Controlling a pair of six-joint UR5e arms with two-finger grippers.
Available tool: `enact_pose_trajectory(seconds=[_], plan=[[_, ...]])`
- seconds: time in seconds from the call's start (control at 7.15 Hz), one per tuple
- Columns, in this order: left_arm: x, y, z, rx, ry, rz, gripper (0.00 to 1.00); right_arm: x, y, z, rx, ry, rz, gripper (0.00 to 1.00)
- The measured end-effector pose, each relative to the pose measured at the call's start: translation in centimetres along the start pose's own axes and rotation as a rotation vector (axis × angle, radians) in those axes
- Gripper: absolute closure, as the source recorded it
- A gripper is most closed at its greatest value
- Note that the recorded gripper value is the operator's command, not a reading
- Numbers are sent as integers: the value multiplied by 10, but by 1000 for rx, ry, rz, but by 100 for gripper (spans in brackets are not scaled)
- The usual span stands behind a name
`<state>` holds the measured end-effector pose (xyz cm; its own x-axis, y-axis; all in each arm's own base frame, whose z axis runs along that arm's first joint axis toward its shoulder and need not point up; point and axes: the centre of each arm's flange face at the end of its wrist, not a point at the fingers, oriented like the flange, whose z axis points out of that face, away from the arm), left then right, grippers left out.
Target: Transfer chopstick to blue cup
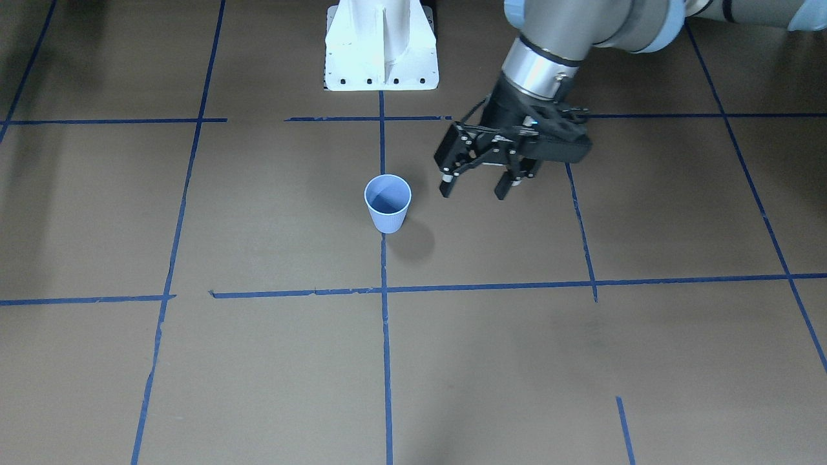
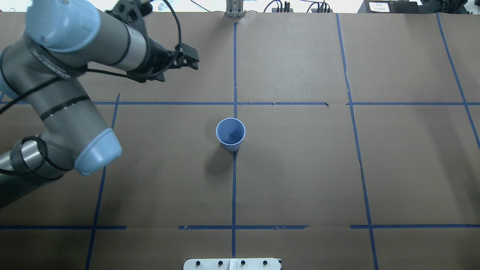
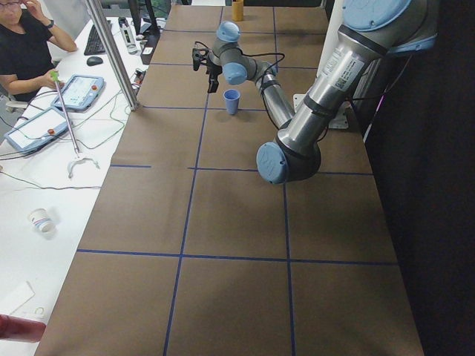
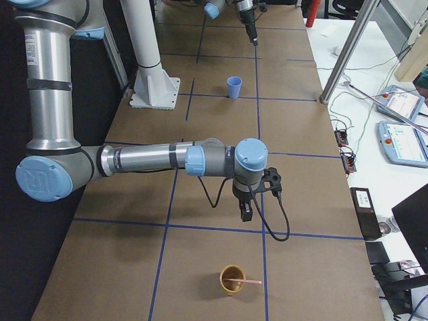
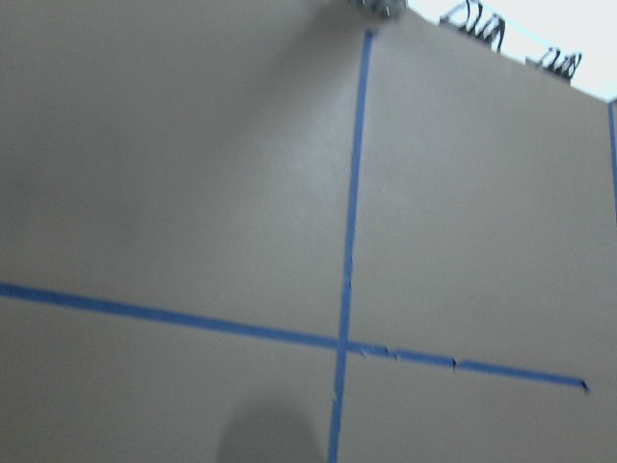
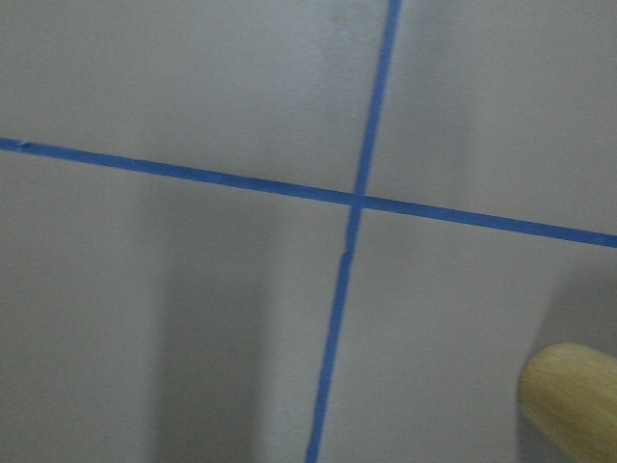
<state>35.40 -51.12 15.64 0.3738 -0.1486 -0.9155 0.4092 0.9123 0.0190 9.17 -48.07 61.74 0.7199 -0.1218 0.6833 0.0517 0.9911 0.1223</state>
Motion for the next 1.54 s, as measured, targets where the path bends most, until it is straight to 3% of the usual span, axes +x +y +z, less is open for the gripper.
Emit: enact_pose_trajectory(seconds=[0.14, 0.42, 0.7, 0.98, 1.12, 1.26, 1.54], plan=[[-15, -14, -6, 14, -12, -17, 0, 50, 10, -3, 56, 25, 63, 5], [-34, -22, -7, 12, -28, -33, 0, 135, 39, 28, 203, 88, 181, 7], [-37, -22, -8, 11, -29, -36, 0, 159, 54, 46, 277, 133, 266, 9], [-38, -22, -9, 12, -29, -37, 0, 165, 56, 53, 279, 148, 293, 15], [-38, -21, -9, 12, -28, -38, 0, 167, 57, 58, 269, 152, 297, 32], [-39, -21, -9, 12, -29, -38, 0, 166, 57, 63, 259, 154, 296, 38], [-40, -21, -9, 12, -30, -39, 0, 161, 51, 71, 242, 151, 285, 38]])
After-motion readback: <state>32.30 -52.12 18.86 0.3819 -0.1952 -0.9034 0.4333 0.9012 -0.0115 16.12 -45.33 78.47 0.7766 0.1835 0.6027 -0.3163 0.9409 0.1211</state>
